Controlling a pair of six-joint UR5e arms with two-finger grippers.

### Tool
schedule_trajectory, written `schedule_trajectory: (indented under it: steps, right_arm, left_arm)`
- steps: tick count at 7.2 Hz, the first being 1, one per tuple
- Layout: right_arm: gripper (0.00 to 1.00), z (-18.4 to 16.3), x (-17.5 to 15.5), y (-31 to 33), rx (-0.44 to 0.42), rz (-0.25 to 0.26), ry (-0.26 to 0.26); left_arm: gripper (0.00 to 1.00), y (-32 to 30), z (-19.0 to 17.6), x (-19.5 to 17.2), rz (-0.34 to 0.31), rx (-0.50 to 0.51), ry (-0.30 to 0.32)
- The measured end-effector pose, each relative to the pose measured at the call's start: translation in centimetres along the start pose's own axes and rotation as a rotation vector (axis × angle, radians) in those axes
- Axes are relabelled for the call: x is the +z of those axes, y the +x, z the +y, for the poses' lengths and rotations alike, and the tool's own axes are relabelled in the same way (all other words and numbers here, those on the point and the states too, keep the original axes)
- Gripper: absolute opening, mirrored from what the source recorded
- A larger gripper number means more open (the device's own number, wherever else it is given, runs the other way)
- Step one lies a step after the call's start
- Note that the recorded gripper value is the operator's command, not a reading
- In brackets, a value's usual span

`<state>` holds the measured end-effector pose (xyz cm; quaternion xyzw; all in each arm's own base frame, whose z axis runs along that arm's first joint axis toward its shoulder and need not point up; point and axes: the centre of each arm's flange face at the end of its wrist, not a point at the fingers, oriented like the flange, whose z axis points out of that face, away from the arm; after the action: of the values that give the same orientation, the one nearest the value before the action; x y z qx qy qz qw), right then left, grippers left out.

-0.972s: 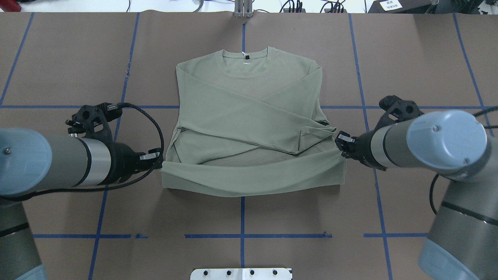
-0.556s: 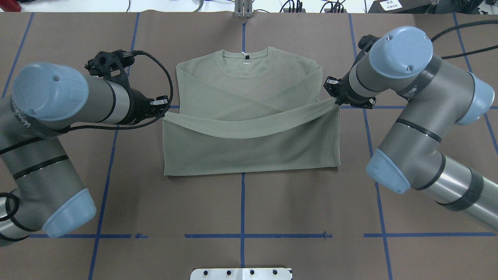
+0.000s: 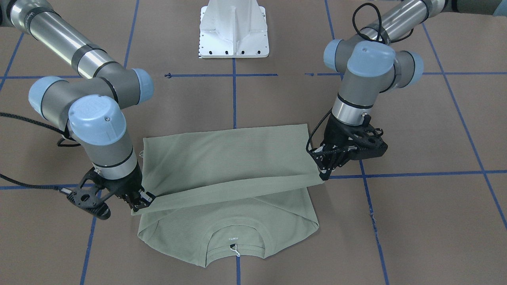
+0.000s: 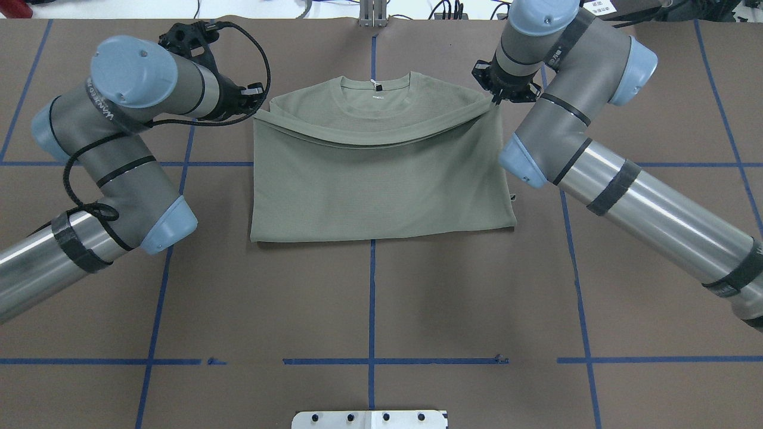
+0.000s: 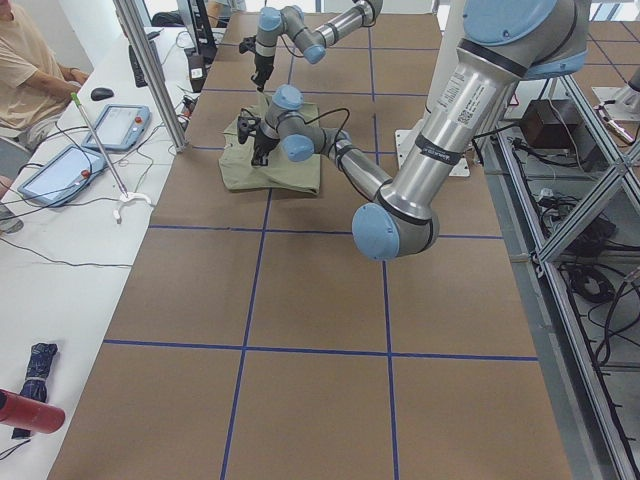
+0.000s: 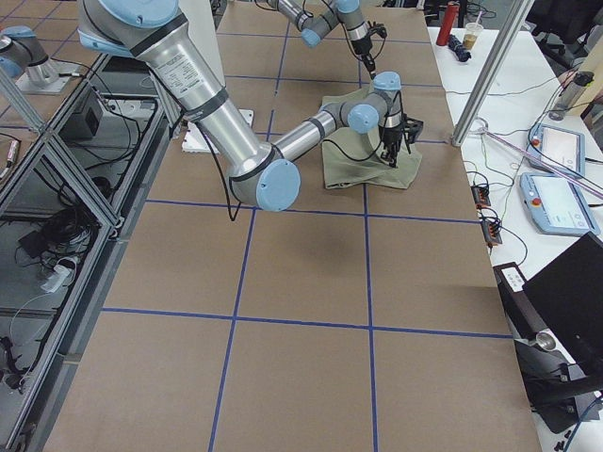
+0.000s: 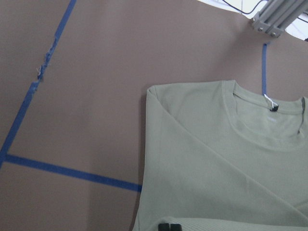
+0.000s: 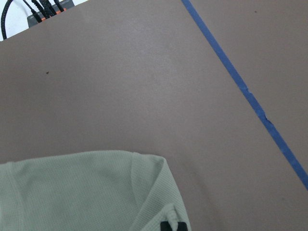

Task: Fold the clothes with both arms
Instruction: 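Lift the hem with both grippers and fold it toward the collar, then lower the hem at the collar and open both grippers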

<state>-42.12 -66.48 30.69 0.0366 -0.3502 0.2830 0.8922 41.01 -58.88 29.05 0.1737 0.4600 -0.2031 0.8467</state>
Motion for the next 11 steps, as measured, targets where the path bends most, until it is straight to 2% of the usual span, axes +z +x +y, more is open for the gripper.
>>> schedule_trajectory:
  steps: [3,5,10,11]
  right_arm:
    - [0.00,-1.4,2.2,-1.3,0.004,0.014,-0.004]
    - [0.00,-1.6,3.4,-1.0,0.006,0.033,-0.003]
    - [0.00,-1.2,6.3,1.5,-0.004,0.038,-0.005]
    - [0.00,-1.2,6.6,1.8,-0.003,0.043,-0.005]
  left_arm:
    - [0.00,-1.8,-2.0,4.0,-0.017,0.007,0.035]
    - [0.00,-2.5,-2.3,5.1,-0.033,0.026,0.055]
    - [0.00,-2.1,-2.8,6.5,-0.041,0.045,0.065]
    - [0.11,-1.8,-2.9,6.7,-0.042,0.046,0.065]
